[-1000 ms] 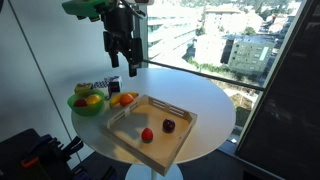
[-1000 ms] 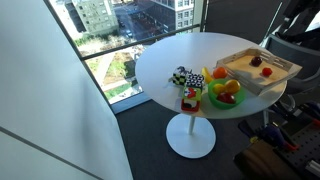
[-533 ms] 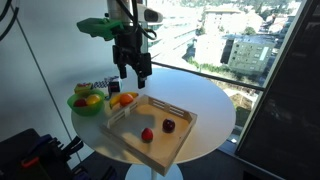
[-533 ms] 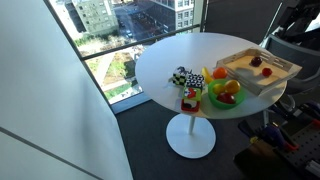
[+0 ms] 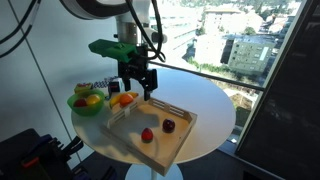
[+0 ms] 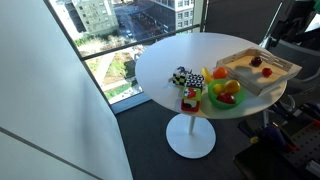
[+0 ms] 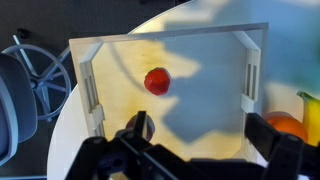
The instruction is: Put the strawberry into the green bowl
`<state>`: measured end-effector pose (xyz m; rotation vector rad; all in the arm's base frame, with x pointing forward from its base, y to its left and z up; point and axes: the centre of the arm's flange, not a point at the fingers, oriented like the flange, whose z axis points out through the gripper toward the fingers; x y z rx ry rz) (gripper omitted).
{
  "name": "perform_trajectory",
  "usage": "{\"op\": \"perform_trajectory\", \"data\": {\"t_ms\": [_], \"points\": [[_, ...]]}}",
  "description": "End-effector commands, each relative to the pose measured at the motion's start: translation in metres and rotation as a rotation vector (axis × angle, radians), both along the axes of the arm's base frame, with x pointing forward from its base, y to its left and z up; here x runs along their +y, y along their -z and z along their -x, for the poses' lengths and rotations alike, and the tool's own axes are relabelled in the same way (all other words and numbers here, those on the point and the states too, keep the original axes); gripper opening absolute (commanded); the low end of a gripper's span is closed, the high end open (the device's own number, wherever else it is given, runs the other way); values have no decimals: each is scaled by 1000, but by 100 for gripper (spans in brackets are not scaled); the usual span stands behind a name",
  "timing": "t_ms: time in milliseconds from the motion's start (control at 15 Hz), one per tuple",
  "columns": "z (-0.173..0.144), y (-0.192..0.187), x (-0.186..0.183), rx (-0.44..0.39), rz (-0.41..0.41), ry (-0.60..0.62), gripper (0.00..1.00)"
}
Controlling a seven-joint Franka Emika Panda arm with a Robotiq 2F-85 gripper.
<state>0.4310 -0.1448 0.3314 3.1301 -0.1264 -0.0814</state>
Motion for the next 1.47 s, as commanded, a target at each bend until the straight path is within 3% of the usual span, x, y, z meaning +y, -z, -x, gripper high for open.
{"op": "perform_trajectory", "data": {"t_ms": [0, 933, 1400], "points": [[-8, 16, -7, -10, 19, -26, 100], [-6, 25, -2, 9, 6, -3, 100], [-7, 51, -21, 55, 13, 29, 100]]}}
